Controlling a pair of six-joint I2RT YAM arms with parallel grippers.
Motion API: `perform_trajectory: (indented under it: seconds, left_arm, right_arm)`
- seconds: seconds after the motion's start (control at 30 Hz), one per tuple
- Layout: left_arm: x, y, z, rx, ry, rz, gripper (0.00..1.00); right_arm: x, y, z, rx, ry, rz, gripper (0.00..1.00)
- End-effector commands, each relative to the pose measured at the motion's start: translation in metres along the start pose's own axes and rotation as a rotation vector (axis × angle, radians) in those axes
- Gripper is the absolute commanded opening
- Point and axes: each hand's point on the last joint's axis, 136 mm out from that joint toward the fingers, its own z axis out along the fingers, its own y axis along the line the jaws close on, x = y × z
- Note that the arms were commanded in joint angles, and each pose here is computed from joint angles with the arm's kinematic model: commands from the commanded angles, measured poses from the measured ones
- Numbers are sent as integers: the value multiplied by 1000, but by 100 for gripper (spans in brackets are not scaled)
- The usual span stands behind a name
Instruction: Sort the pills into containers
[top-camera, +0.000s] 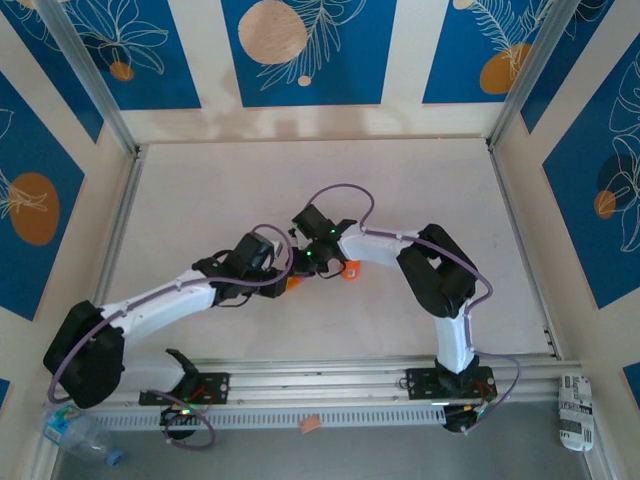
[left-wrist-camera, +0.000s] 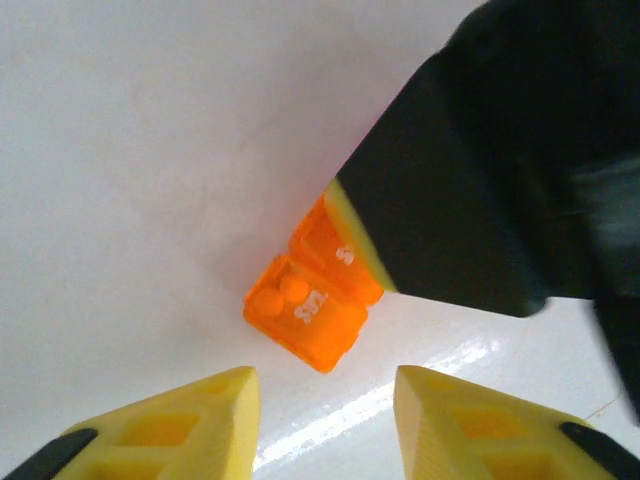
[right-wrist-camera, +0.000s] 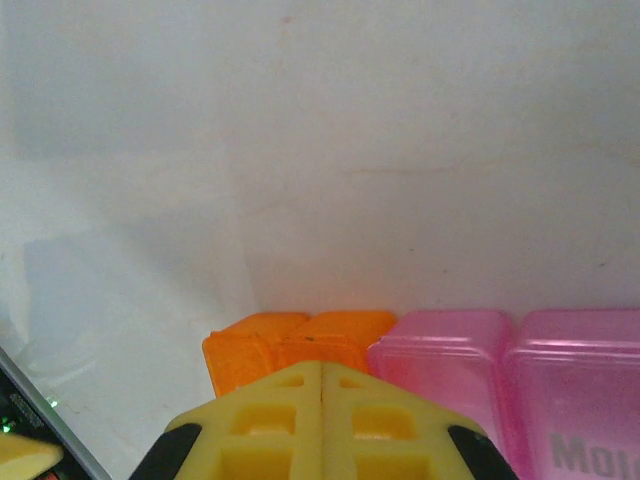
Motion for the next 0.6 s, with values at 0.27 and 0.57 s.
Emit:
perform_trajectory:
  seconds: [0.27,0.57]
  left_arm:
    - [-58,14,-53,-55,-200,9,56]
    - [-57,22,-51,-69,-138,25,57]
  right_arm:
    - [-53,29,-84,-70,-195,1,0]
    - [-49,22,-105,-59,-183,-18,1]
